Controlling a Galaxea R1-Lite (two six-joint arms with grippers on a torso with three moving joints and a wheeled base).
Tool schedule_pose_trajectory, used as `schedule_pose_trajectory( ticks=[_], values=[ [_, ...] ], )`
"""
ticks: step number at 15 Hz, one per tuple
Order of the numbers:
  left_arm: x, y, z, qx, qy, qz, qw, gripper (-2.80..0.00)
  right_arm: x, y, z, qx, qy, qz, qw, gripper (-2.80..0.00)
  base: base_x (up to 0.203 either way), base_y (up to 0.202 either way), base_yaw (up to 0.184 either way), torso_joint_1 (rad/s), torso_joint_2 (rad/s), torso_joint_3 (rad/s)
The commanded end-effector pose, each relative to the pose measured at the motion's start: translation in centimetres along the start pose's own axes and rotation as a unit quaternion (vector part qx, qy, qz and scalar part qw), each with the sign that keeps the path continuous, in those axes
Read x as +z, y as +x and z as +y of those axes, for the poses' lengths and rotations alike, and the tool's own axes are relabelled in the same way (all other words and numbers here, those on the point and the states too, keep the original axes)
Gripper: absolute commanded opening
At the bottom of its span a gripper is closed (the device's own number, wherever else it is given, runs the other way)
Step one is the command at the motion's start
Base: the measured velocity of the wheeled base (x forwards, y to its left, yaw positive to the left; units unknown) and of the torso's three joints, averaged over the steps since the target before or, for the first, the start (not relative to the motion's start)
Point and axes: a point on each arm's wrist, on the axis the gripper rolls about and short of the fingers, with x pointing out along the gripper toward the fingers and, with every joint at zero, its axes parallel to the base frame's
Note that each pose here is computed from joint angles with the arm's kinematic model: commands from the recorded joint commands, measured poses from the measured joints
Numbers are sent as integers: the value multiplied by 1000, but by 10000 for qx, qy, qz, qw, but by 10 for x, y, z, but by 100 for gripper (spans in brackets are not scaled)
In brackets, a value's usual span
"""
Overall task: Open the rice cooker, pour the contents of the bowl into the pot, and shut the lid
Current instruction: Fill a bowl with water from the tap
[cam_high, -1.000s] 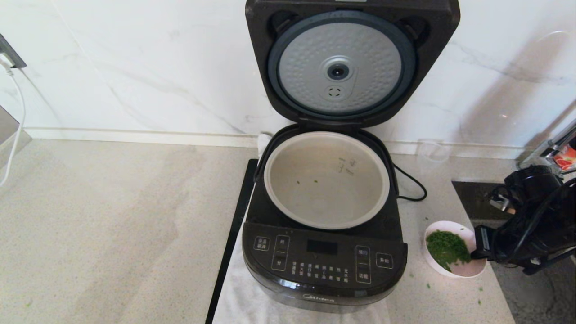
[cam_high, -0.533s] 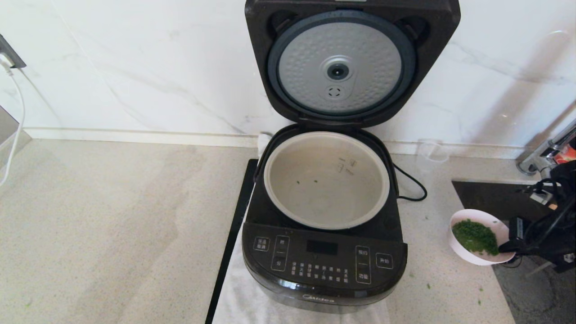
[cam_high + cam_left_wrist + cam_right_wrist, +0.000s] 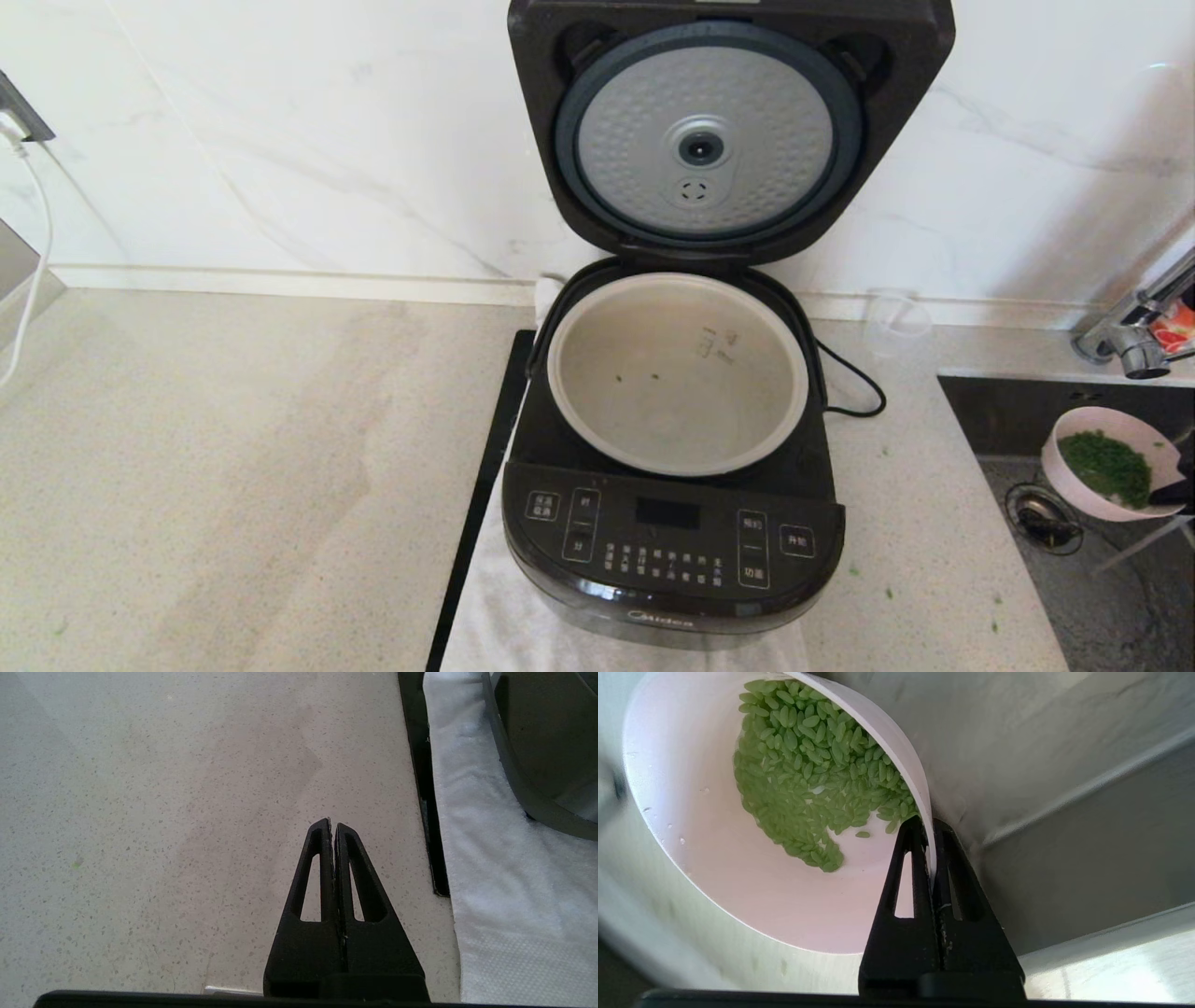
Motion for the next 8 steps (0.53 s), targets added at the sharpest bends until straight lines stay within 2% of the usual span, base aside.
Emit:
schedule_pose_trajectory(
  ticks=[1, 8],
  values=[
    [0, 0, 0, -1, 0, -2, 10000, -280, 20, 4, -33, -156, 447, -140, 9988, -280, 0, 0, 0, 0, 0, 0],
    [0, 0, 0, -1, 0, -2, 10000, -280, 68, 14, -105, -384, 1196, -498, 9908, -280, 0, 0, 0, 0, 0, 0]
  ],
)
